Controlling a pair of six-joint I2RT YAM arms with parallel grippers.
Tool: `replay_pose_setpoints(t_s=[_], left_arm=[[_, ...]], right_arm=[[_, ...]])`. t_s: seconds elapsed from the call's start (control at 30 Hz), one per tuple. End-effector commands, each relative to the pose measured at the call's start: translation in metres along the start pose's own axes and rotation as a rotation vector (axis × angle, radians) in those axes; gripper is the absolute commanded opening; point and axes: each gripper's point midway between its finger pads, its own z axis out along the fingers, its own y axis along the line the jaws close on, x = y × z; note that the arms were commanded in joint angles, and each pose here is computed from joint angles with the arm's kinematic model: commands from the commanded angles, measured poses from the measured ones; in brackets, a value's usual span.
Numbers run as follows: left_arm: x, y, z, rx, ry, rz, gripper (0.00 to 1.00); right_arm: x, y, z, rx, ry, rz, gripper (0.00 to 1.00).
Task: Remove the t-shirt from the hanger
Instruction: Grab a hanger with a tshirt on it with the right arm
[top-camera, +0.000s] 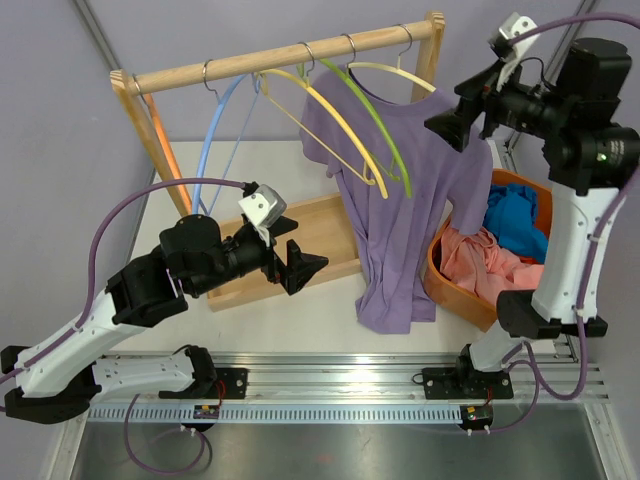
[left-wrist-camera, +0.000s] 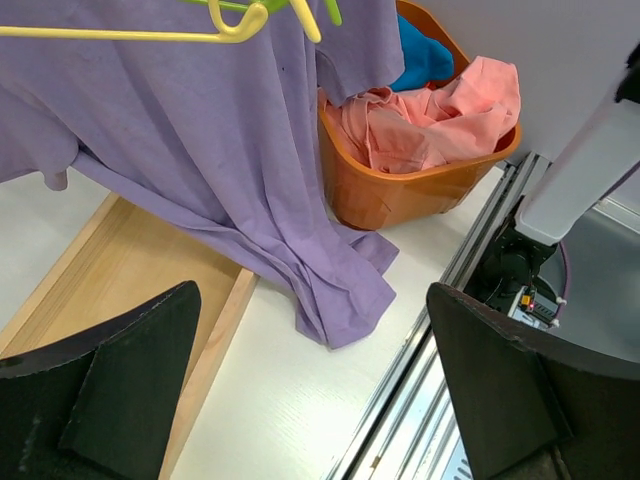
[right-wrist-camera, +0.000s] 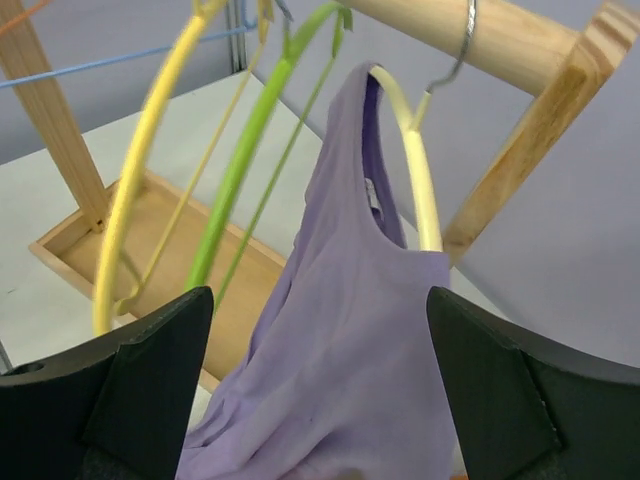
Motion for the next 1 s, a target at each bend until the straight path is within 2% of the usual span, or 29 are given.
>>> replay_pose_setpoints(t_s=[0.0, 0.17, 0.27, 0.3, 0.33, 0.37, 0.43, 0.63, 0.73, 0.87, 0.97], left_arm=[[-0.017, 0.001, -0.004, -0.02, -0.061, -0.055, 0.99], [-0.009, 0.004, -0.005, -0.036, -0.06, -0.081, 0.99], [-0.008, 0.005, -0.005, -0.041, -0.059, -0.086, 0.99], [-0.007, 0.005, -0.004, -0.043, -0.057, -0.084, 0.99], [-0.005, 0.006, -0.004, -0.047, -0.051, -0.082, 0.99], [-0.005, 0.006, -0.003, -0.046, -0.049, -0.08, 0.99], [-0.004, 0.006, -0.003, -0.047, -0.045, -0.077, 0.99], [0.001, 0.006, 0.0, -0.046, -0.034, -0.072, 0.99], [0.001, 0.006, 0.0, -0.043, -0.035, -0.074, 0.99], [0.001, 0.005, 0.0, -0.04, -0.034, -0.074, 0.99], [0.002, 0.006, -0.001, -0.042, -0.036, -0.082, 0.99]], right_arm=[[0.005, -0.041, 0.029, 0.113, 0.002, 0.044, 0.94], [0.014, -0.06, 0.036, 0.166, 0.031, 0.02, 0.91], [0.029, -0.061, 0.043, 0.151, 0.071, 0.036, 0.83], [0.032, -0.057, 0.043, 0.135, 0.08, 0.034, 0.76], [0.04, -0.053, 0.046, 0.106, 0.095, 0.053, 0.59], [0.043, -0.05, 0.048, 0.09, 0.101, 0.058, 0.47], [0.045, -0.042, 0.046, 0.064, 0.106, 0.068, 0.32], [0.041, -0.031, 0.041, 0.03, 0.1, 0.067, 0.14], [0.035, -0.028, 0.04, 0.028, 0.079, 0.081, 0.0], [0.002, -0.037, 0.035, 0.095, -0.02, 0.105, 0.0], [-0.037, -0.042, 0.026, 0.141, -0.141, 0.092, 0.0]])
